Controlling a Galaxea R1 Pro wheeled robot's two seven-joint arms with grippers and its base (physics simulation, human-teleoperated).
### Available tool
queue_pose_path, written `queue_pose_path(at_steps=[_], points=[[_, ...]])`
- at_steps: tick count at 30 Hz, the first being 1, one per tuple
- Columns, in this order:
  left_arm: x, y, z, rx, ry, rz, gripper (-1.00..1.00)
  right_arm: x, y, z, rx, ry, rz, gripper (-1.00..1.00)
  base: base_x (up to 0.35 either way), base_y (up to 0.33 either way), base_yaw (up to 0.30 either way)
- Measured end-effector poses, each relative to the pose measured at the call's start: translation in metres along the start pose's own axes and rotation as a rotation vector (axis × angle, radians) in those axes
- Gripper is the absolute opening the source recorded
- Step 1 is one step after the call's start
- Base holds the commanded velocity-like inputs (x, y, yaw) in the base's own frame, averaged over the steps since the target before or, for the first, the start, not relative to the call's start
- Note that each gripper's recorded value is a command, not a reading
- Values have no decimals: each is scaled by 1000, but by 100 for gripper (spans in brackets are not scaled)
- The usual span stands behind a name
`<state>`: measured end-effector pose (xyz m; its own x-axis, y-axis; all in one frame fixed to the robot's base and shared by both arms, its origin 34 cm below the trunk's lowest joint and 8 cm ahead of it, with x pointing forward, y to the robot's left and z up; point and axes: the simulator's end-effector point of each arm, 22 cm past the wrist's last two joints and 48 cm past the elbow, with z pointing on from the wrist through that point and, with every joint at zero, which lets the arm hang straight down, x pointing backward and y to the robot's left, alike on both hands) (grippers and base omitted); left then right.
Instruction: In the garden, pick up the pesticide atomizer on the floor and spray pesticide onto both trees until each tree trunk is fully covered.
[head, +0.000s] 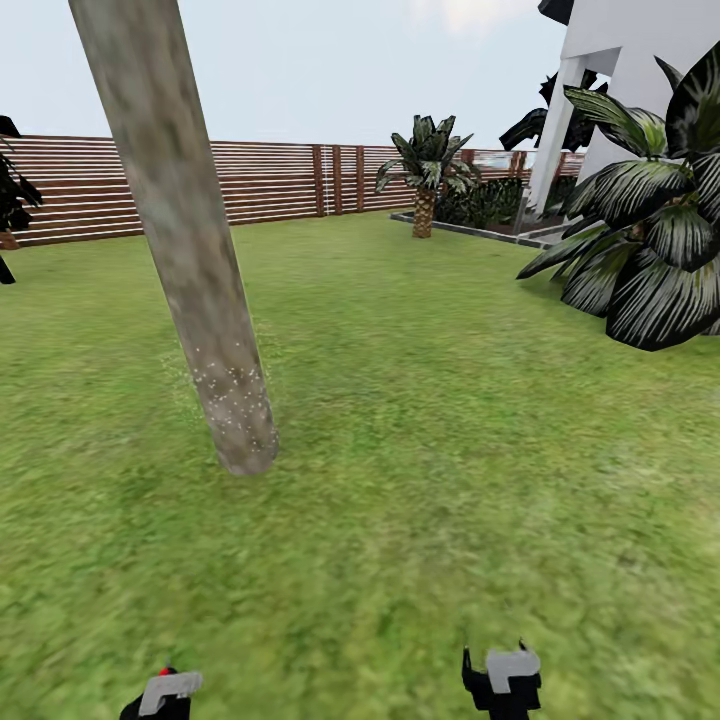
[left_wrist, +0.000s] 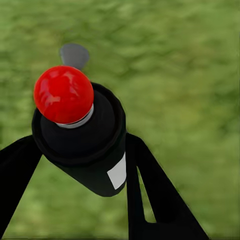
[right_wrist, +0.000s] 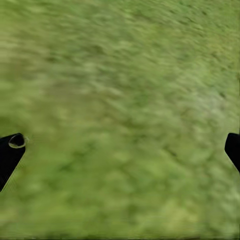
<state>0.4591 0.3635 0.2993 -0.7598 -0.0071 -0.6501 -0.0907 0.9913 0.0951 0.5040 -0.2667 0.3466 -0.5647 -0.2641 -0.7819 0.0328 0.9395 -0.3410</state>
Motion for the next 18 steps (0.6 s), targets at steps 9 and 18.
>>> queue_pose_path(at_steps=[9, 18], points=[[17, 2, -7, -6, 23, 0, -100, 42, -31, -12, 157, 139, 195, 100, -133, -56, 0], [19, 6, -7, -35, 25, -65, -100, 40, -25, -12, 127, 127, 162, 100, -269, -179, 201]])
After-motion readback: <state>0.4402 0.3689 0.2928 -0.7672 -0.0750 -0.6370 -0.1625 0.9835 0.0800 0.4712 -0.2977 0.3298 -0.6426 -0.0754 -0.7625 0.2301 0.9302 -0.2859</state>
